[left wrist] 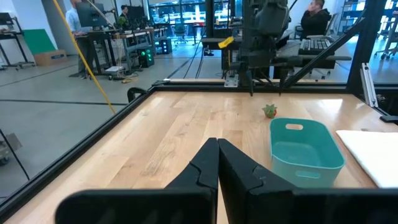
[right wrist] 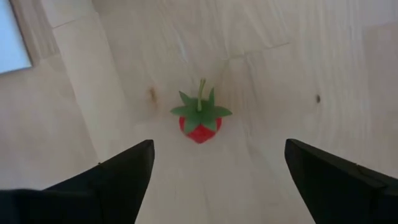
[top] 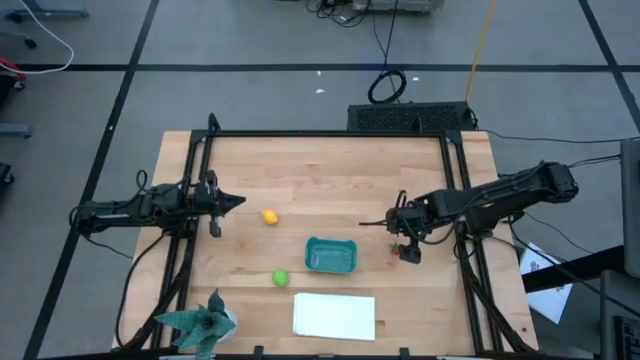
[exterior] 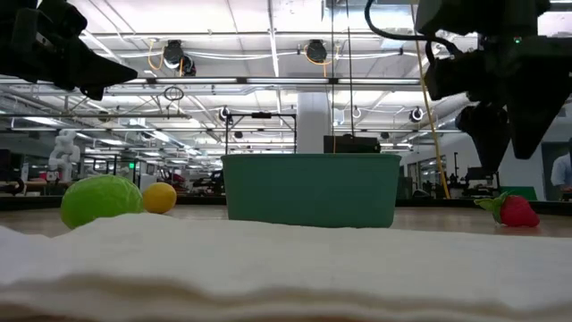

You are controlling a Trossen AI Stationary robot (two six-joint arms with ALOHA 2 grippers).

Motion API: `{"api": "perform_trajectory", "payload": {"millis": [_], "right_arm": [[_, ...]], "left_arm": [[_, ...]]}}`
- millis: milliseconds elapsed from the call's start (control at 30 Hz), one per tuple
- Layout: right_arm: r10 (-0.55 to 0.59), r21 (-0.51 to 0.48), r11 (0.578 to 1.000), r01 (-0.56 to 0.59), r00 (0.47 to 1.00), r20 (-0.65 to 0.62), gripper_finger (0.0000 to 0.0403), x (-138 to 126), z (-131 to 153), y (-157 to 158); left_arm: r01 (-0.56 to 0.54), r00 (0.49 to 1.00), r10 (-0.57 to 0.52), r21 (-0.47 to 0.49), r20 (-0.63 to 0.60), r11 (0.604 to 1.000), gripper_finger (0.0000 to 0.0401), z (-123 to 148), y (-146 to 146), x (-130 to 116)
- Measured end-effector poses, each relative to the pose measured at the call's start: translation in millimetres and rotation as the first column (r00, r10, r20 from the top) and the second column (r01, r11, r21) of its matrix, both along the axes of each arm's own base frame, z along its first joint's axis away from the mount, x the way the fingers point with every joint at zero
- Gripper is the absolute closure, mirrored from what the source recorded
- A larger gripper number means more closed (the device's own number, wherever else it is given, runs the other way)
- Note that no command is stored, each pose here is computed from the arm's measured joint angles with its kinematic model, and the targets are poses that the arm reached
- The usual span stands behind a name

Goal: Pick and placing Produce into tupperware
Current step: Put the strawberry into the green bin

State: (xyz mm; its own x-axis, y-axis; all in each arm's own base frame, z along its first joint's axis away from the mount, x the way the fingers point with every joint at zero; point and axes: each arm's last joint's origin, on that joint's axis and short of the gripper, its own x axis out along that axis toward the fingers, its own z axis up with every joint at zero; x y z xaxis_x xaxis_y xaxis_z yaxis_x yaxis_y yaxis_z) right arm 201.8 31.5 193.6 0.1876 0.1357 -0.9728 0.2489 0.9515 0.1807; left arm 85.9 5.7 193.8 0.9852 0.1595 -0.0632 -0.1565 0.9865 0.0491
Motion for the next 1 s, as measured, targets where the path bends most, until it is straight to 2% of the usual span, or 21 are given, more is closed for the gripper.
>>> {"api": "perform_trajectory", "payload": {"millis": [567, 1000], "right_arm": [[-0.029, 0.061, 0.998, 0.026, 0.998, 0.056, 0.0049, -9, -40, 0], [-0.055, 0.084, 0.995, 0.045, 0.992, 0.113, 0.0049, -15, -59, -1]], "left_arm": [[0.000, 1.000, 0.000, 0.000, -0.001, 1.000, 0.0396, 0, 0, 0], [0.000, 1.000, 0.000, 0.000, -0.001, 1.000, 0.0396, 0, 0, 0]]}}
